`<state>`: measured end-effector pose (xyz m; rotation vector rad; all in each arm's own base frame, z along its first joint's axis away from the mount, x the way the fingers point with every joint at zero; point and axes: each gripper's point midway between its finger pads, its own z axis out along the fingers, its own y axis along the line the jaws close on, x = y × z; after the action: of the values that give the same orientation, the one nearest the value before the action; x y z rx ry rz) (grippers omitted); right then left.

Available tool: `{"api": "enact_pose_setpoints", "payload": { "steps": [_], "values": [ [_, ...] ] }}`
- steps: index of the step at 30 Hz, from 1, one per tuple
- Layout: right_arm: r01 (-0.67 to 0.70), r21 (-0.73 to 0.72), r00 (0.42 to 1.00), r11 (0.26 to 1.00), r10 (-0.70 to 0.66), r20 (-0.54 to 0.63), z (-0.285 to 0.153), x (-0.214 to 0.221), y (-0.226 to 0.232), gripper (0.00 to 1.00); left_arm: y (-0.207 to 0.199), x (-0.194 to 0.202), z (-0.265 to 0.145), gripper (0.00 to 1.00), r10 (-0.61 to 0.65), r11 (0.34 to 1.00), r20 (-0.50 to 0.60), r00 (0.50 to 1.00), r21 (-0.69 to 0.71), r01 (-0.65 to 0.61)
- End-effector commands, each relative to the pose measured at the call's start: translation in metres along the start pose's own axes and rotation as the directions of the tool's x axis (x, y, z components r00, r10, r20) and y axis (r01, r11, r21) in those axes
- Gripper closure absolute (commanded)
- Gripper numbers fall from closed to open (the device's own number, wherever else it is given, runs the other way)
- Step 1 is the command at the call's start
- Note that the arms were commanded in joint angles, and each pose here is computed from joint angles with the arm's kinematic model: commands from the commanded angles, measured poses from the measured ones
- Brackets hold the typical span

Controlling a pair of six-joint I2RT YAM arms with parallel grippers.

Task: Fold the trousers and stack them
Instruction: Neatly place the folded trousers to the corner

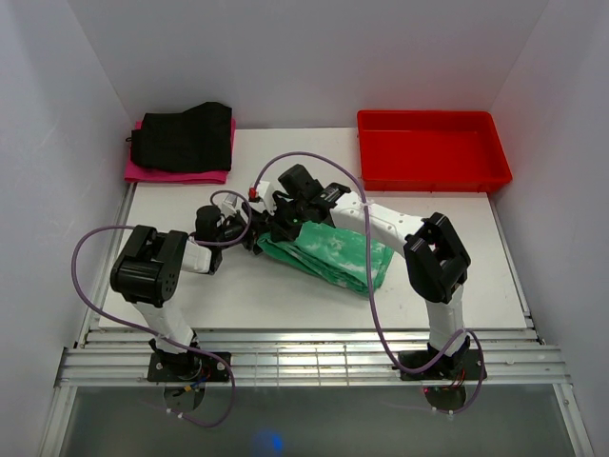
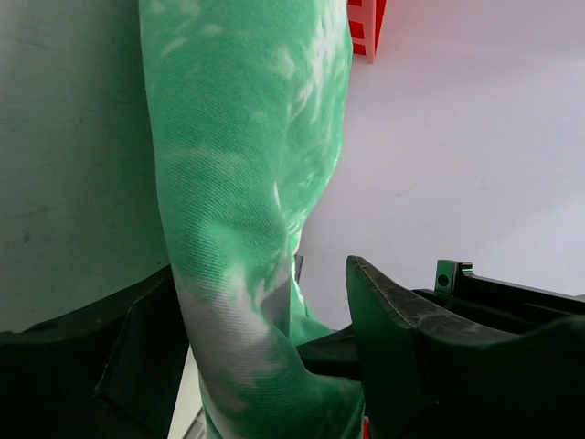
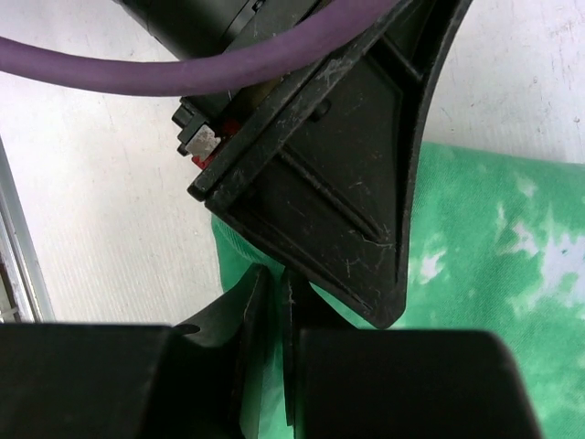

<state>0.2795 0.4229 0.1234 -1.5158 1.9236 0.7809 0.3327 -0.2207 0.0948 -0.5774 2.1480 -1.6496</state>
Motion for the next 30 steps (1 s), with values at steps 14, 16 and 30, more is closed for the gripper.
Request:
{"api": "enact_pose_setpoints", "payload": {
  "steps": [14,16,30],
  "values": [
    [0.042,0.165,0.986,0.985,-0.068,0.155,-0.001,-0.044,-0.03,0.92,-0.016,0.034,-0.01,0.11,-0.079,0.996,-0.098,0.992,0.024,0.081],
    [0.059,0.122,0.98,0.991,-0.081,0.183,-0.001,-0.049,-0.017,0.92,-0.011,0.031,-0.004,0.17,-0.08,0.996,-0.104,0.991,0.018,0.082],
    [0.087,0.235,0.961,0.968,-0.144,0.237,-0.064,-0.069,-0.025,0.25,-0.027,0.012,0.017,1.0,-0.044,0.993,-0.136,0.99,0.098,0.058]
  ]
}}
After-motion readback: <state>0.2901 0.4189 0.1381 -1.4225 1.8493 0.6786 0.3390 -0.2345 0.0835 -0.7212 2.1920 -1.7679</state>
